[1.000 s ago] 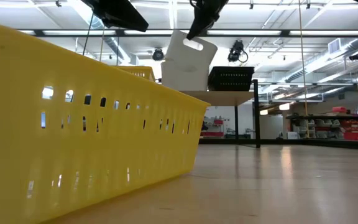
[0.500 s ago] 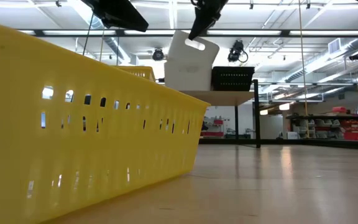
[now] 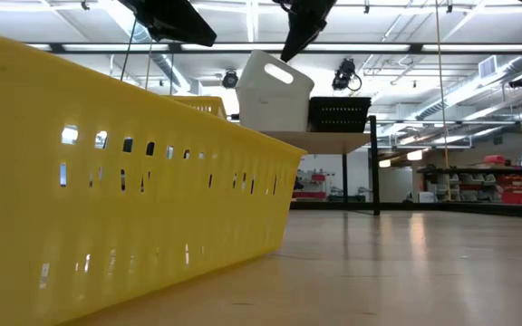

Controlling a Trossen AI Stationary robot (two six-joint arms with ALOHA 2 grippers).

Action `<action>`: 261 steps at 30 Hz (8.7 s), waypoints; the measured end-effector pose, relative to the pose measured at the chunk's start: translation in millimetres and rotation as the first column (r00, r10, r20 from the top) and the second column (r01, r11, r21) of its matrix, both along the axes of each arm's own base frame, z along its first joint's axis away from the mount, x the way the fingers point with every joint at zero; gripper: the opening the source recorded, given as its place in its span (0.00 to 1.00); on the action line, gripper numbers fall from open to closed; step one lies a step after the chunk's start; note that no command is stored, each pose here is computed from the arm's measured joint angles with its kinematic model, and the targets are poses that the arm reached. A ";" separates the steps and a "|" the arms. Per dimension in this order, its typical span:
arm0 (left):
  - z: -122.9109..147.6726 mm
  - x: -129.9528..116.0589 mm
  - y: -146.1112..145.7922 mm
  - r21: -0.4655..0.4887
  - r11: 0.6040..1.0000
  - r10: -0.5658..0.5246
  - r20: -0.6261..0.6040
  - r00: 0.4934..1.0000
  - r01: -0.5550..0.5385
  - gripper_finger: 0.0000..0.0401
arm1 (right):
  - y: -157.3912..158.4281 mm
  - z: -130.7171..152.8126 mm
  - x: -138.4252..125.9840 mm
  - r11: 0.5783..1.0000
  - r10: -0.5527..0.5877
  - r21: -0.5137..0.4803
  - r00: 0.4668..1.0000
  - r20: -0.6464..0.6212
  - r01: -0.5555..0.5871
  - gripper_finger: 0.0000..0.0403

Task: Stack baskets on shelf by color
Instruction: Stack the left white bin on the white bin on the shelf

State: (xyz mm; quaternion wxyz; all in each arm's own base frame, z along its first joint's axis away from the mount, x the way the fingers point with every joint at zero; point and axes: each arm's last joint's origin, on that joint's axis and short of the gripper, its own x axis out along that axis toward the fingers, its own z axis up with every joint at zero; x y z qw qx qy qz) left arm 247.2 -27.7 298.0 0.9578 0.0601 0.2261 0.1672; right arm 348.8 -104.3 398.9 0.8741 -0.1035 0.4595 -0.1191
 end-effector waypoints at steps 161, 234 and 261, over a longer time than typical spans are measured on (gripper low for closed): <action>51.0 189.2 91.7 0.551 0.784 0.320 -0.753 0.575 0.286 0.43 | 211.0 -274.6 -111.2 0.991 0.088 0.079 0.964 0.251 -0.112 0.27; 58.3 182.1 92.2 0.471 0.879 0.300 -0.672 0.677 0.078 0.11 | 211.2 -274.7 -111.2 0.990 0.088 0.090 0.965 0.248 -0.113 0.27; 59.0 183.8 81.2 0.448 0.890 0.266 -0.662 0.701 0.086 0.30 | 211.3 -274.7 -111.3 0.989 0.088 0.089 0.965 0.248 -0.114 0.27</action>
